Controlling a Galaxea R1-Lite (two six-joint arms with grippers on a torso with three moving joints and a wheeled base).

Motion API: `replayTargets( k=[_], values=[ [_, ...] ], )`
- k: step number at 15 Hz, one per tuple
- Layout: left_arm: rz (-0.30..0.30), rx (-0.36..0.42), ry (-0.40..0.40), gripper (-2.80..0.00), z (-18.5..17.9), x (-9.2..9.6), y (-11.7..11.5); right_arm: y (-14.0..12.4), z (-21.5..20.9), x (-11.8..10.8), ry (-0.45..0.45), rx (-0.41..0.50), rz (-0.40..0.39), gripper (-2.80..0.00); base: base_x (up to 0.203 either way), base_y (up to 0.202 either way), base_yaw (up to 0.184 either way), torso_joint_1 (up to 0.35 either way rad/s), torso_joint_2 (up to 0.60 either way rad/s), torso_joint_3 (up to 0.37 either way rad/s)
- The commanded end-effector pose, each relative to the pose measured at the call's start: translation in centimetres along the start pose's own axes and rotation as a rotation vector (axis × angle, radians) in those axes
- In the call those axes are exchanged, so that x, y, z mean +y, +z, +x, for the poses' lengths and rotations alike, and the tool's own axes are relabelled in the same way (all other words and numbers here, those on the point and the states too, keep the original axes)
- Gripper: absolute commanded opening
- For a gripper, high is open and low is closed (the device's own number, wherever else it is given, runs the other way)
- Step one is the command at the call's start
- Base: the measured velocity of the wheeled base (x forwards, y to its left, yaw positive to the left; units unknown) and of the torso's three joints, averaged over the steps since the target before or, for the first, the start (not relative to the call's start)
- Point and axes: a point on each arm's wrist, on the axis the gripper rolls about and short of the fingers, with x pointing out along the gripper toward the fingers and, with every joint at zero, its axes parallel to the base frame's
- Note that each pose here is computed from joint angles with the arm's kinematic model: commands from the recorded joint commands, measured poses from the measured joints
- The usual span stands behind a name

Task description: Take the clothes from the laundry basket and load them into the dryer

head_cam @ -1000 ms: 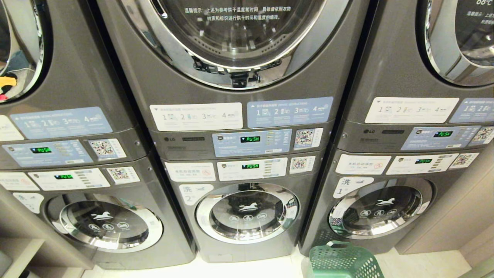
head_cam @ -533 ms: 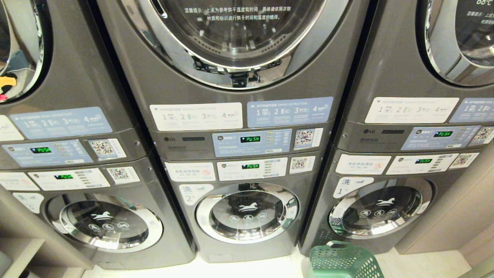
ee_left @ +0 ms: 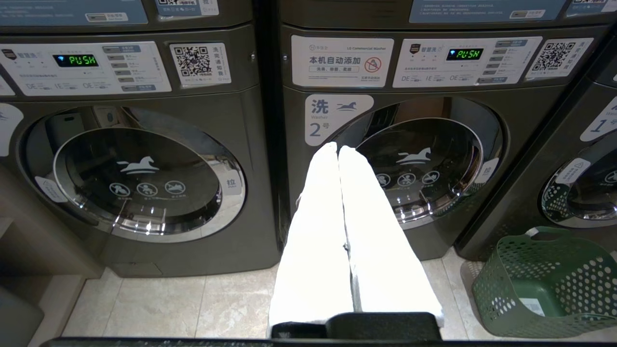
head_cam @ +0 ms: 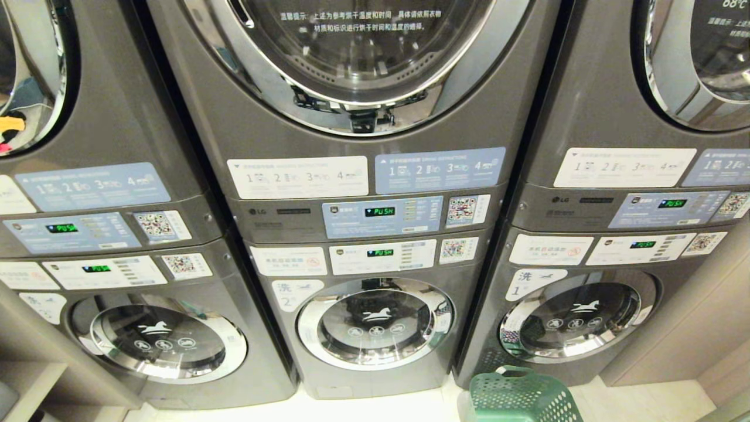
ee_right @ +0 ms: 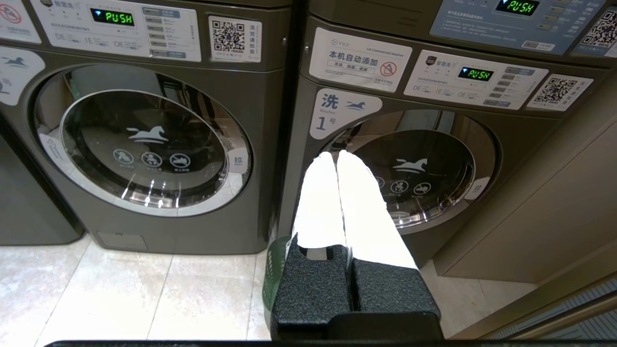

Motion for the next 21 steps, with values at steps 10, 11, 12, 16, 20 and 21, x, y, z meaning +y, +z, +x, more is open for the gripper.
replayTargets(
  k=[10,11,12,16,20,21],
  values=[
    [0.000,0.001,0.001,-2.80,0.01,0.00,0.00,0.00,0.00,-0.01,-0.003,0.000,0.029,-2.80,0.000,0.000,0.000,0.000,0.00,0.000],
    [0.000,0.001,0.000,-2.80,0.01,0.00,0.00,0.00,0.00,-0.01,-0.003,0.000,0.029,-2.80,0.000,0.000,0.000,0.000,0.00,0.000],
    [0.000,0.000,0.001,-2.80,0.01,0.00,0.01,0.00,0.00,-0.01,-0.003,0.000,0.029,-2.80,0.000,0.000,0.000,0.000,0.00,0.000],
    [0.000,-0.001,0.001,-2.80,0.00,0.00,0.01,0.00,0.00,0.00,-0.001,0.000,0.021,-2.80,0.000,0.000,0.000,0.000,0.00,0.000],
    [0.000,0.000,0.001,-2.80,0.01,0.00,0.00,0.00,0.00,0.00,-0.001,0.000,0.017,-2.80,0.000,0.000,0.000,0.000,0.00,0.000],
    [0.001,0.000,0.001,-2.80,0.01,0.00,0.01,0.00,0.00,0.00,-0.001,0.000,0.016,-2.80,0.000,0.000,0.000,0.000,0.00,0.000]
  ],
)
